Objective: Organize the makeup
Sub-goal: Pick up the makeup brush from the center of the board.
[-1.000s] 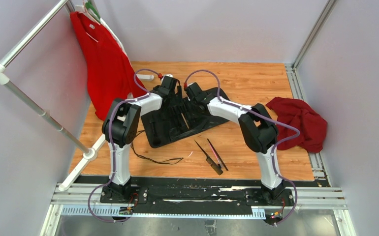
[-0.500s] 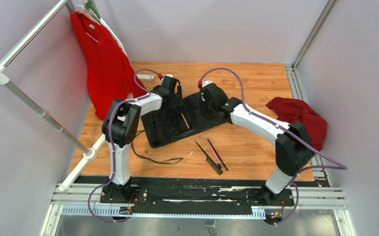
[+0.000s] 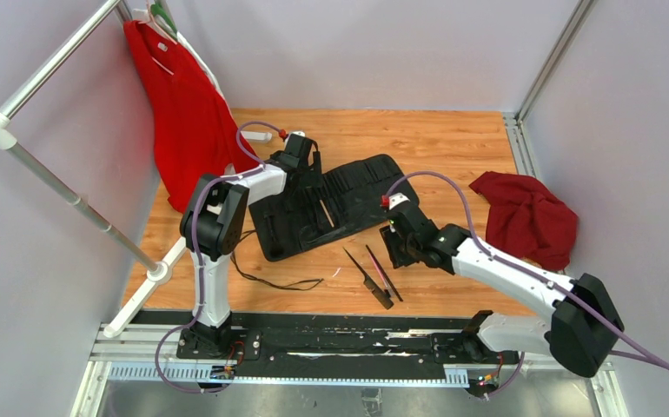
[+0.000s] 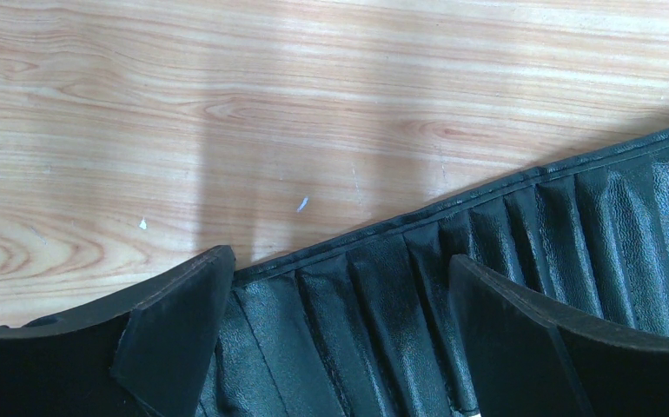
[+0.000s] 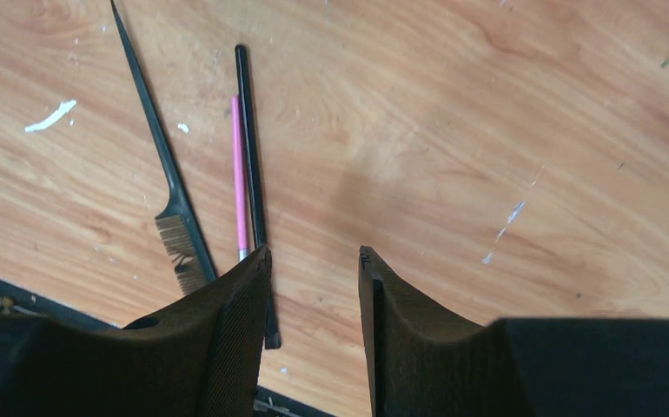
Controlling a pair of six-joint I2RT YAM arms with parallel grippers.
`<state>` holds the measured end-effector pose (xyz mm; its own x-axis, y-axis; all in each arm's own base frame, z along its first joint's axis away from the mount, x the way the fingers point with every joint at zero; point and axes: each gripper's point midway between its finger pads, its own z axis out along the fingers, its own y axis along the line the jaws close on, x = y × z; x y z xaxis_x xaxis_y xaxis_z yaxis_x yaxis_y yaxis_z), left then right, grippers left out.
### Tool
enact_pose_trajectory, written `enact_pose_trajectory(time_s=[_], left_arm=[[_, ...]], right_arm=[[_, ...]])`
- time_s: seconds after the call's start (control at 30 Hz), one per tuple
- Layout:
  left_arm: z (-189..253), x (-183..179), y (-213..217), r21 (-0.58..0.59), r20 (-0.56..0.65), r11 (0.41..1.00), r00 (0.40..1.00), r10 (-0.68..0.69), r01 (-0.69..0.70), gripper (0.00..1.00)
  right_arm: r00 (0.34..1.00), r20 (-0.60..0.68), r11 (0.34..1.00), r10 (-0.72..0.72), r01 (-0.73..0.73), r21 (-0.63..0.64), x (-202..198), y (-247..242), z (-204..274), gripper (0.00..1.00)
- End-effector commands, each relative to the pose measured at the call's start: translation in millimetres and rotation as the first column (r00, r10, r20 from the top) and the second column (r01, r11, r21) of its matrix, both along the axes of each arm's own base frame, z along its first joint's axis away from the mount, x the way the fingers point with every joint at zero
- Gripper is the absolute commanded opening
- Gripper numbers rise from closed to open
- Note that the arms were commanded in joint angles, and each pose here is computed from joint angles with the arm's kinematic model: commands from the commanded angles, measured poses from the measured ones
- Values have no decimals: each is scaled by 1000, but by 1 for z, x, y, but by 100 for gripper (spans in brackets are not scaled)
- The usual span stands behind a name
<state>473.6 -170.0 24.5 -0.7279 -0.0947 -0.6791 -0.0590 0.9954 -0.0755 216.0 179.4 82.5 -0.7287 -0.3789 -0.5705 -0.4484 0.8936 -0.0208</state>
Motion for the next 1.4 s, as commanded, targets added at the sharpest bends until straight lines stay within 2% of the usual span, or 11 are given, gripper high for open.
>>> enact_pose_trajectory(time_s=[0.0,0.5,1.37], left_arm=[[-46,-36,11,20,-179,1000,984,1,2,100],[-47,-36,11,20,-179,1000,984,1,3,100],[-47,-37,11,21,-180,1000,984,0,3,100]], right_arm=[[999,-54,999,9,-7,43,-25,2,-9,42],[992,-110,998,55,-58,-21,-49,10,-38,42],[993,-111,991,38,-52,-127,-41,4,-60,41]])
